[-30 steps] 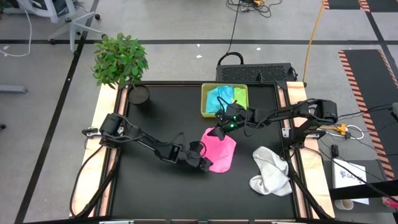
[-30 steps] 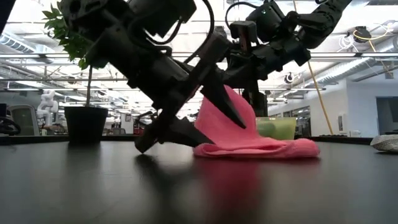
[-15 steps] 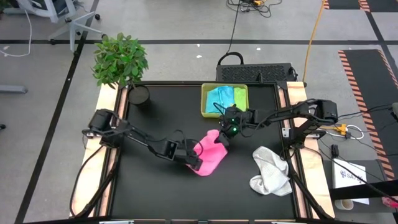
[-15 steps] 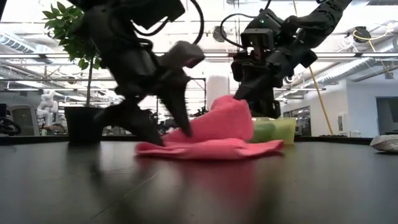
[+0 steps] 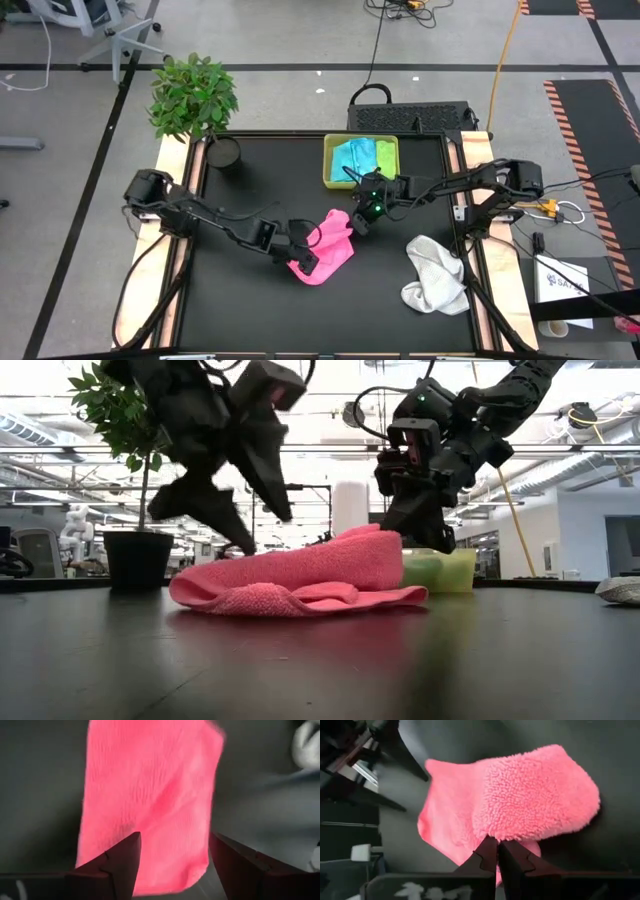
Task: Fold microfiber towels
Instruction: Fold the pink microfiber cloth
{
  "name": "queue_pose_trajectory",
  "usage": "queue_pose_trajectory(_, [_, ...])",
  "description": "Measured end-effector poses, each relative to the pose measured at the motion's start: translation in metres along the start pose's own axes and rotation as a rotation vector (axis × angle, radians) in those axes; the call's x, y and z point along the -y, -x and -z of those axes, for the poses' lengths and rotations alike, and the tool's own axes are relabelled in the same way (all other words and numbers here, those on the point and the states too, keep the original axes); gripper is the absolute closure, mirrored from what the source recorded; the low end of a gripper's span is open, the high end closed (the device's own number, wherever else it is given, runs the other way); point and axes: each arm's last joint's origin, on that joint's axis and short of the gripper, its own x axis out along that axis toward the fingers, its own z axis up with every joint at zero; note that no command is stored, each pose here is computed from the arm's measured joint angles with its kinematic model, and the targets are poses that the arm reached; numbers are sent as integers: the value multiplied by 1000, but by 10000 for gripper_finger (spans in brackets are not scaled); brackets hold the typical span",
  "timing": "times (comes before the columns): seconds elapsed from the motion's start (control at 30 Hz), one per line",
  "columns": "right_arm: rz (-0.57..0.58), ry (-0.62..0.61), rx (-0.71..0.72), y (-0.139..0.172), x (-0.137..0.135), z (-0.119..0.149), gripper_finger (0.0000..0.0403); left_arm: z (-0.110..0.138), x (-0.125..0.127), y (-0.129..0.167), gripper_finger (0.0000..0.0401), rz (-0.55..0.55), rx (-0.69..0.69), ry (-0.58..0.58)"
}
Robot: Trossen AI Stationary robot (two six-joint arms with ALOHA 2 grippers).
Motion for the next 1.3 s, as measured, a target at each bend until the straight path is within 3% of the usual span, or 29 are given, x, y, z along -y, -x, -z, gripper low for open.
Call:
queue_pose_trajectory(0.13, [-17, 5, 20, 0, -2, -2, 403, 0, 9, 4, 165, 24, 121, -142])
queue_pose_trajectory(0.2, [-21, 9, 27, 0, -2, -3, 403, 4, 7, 1, 165, -8, 139, -246])
queue_pose_trajectory(0.4, [-24, 10, 37, 1, -2, -4, 403, 6, 20, -9, 165, 53, 211, -453])
queue_pose_trajectory(0.6, [-36, 13, 56, 1, -2, -6, 403, 9, 28, -28, 165, -32, 173, -660])
queue_pose_trajectory(0.73, [-42, 10, 63, 1, -3, -7, 403, 11, 29, -49, 165, -100, 128, -723])
queue_pose_trajectory(0.93, [-33, 5, 49, 1, -2, -6, 403, 11, 39, -67, 165, -91, 134, -726])
queue_pose_trajectory(1.3, [-61, 11, 52, 0, -5, -6, 403, 12, 25, -66, 165, -231, 119, -698])
